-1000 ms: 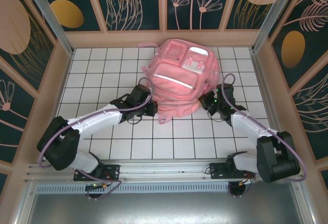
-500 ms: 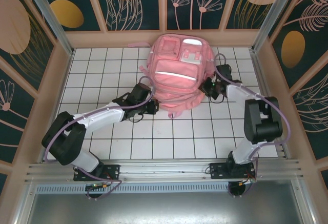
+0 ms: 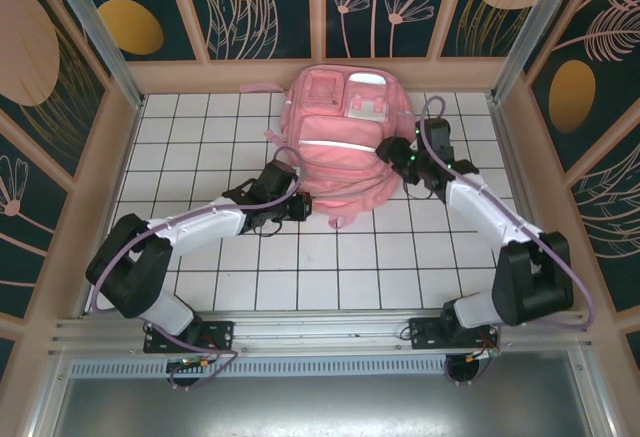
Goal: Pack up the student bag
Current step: Zip the student bag at the center of the table.
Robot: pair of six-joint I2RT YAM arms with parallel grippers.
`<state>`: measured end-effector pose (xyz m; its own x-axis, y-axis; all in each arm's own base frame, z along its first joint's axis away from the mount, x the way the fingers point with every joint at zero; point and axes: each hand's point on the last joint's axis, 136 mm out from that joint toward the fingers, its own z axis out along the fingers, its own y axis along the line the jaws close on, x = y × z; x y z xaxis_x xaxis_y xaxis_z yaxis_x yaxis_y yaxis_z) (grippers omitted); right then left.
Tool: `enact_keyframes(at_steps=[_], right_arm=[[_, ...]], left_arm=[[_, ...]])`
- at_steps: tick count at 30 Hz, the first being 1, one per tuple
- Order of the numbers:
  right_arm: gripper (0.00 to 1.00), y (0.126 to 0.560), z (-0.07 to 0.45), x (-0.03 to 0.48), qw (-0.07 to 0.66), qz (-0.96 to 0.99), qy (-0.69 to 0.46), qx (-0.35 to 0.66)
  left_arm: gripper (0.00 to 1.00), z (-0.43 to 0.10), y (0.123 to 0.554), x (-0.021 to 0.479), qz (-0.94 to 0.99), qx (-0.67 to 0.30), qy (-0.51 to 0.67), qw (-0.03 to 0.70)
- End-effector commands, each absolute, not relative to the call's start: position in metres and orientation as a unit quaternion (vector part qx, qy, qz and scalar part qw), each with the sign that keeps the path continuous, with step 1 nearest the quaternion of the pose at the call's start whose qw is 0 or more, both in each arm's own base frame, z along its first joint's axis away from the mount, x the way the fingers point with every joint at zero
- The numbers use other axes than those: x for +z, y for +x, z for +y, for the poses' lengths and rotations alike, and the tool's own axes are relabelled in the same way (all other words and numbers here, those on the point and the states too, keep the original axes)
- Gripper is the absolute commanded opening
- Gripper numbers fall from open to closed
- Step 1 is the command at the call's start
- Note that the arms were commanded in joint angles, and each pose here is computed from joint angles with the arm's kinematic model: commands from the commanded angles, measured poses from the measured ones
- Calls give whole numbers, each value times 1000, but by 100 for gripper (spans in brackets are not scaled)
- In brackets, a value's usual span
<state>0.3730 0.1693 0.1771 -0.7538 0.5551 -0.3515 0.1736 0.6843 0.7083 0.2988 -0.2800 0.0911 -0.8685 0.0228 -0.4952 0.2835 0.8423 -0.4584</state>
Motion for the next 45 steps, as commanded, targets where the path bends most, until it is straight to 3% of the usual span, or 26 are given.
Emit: enact_keyframes(at_steps=[1, 9, 18, 25, 31, 45], right_arm=[[52, 333, 221, 159, 176, 855, 248, 420], [59, 307, 261, 139, 108, 825, 335, 443], [53, 313, 283, 108, 74, 832, 368, 409], [34, 329, 267, 93, 114, 834, 404, 358], [0, 331, 259, 83, 121, 841, 408, 334], [0, 317, 228, 93, 159, 856, 383, 309]], left_arm=[[0, -286, 300, 93, 928, -275, 82, 238], [0, -285, 300, 92, 927, -277, 77, 239], [0, -291, 300, 97, 924, -284, 78, 244], [0, -305, 298, 99, 924, -278, 97, 246], [0, -303, 302, 92, 929, -258, 95, 248], [0, -280, 318, 92, 938, -173, 99, 284]])
